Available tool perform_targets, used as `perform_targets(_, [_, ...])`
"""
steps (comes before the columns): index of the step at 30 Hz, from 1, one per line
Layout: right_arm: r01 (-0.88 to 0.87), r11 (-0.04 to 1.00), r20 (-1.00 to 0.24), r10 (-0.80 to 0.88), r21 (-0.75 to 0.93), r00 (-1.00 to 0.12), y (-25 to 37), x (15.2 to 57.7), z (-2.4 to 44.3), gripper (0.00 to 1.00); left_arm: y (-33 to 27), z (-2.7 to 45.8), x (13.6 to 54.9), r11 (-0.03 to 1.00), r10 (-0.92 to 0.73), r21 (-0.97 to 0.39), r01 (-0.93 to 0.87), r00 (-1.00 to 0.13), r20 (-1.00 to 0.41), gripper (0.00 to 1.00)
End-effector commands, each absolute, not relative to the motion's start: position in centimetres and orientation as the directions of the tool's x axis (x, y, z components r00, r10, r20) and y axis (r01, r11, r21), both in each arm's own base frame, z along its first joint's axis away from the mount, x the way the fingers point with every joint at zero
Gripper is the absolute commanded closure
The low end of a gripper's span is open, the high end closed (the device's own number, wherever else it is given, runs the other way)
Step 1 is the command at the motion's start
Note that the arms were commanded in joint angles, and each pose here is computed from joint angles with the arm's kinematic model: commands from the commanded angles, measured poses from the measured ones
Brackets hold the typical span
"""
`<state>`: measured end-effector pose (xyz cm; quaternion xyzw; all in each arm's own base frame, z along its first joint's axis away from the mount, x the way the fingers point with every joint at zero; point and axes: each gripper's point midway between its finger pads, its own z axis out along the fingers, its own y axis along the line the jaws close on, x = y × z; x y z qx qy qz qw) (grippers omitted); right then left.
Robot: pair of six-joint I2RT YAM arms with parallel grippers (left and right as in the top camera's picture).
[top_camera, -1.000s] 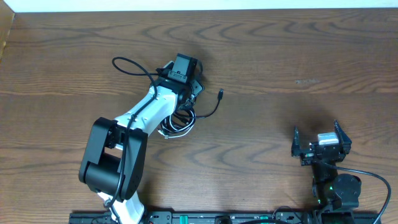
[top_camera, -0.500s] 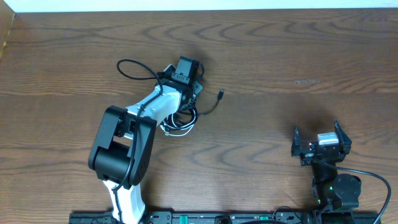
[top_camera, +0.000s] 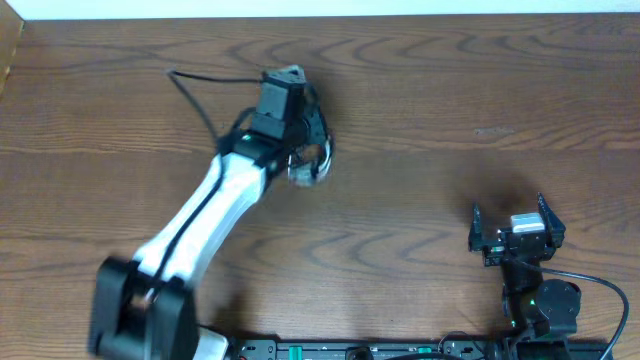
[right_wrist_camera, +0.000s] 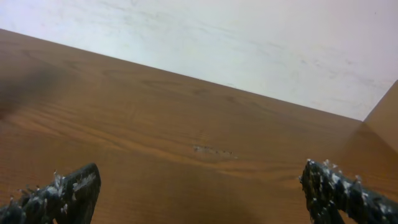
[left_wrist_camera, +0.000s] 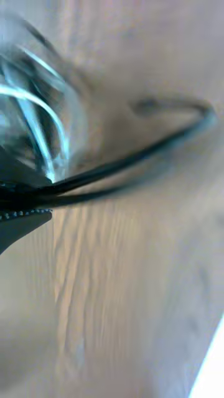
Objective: Untangle cables
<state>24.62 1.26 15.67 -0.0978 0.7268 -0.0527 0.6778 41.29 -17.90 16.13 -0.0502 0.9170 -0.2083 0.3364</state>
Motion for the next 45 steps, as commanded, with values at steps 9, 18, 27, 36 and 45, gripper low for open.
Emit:
perform_targets(9, [-0.087,0.972,-0.973,-0.222,-0.217,-0.057,1.6,24.6,15.6,0.01,-16.7,18.5,37.4,0.936,-0.033,-0.294,0.194,-0.783,-0.621,0.92])
perform_targets(18, [-0.087,0.972,-0.973,-0.222,-0.217,-0.057,1.6,24.6,15.6,0.01,-14.3,16.0,35.3,0.973,0.013,-0.189,0.133,-0.848,-0.530,0.92])
perform_targets(27, [-0.087,0.972,-0.973,-0.223,-0.217,-0.058,1.6,24.6,15.6,0.01,-13.9,14.3,34.9,0.980,0.025,-0.162,0.116,-0.879,-0.477,0.87])
perform_targets(36, [-0.087,0.972,-0.973,-0.223,-0.217,-0.058,1.6,24.6,15.6,0.01,-15.3,15.4,36.9,0.966,-0.022,-0.228,0.124,-0.836,-0.548,0.52])
perform_targets(45, [-0.087,0.972,-0.973,-0.222,-0.217,-0.057,1.6,24.6,15.6,0.01,-18.7,13.3,36.2,0.910,-0.016,-0.376,0.174,-0.892,-0.452,0.30])
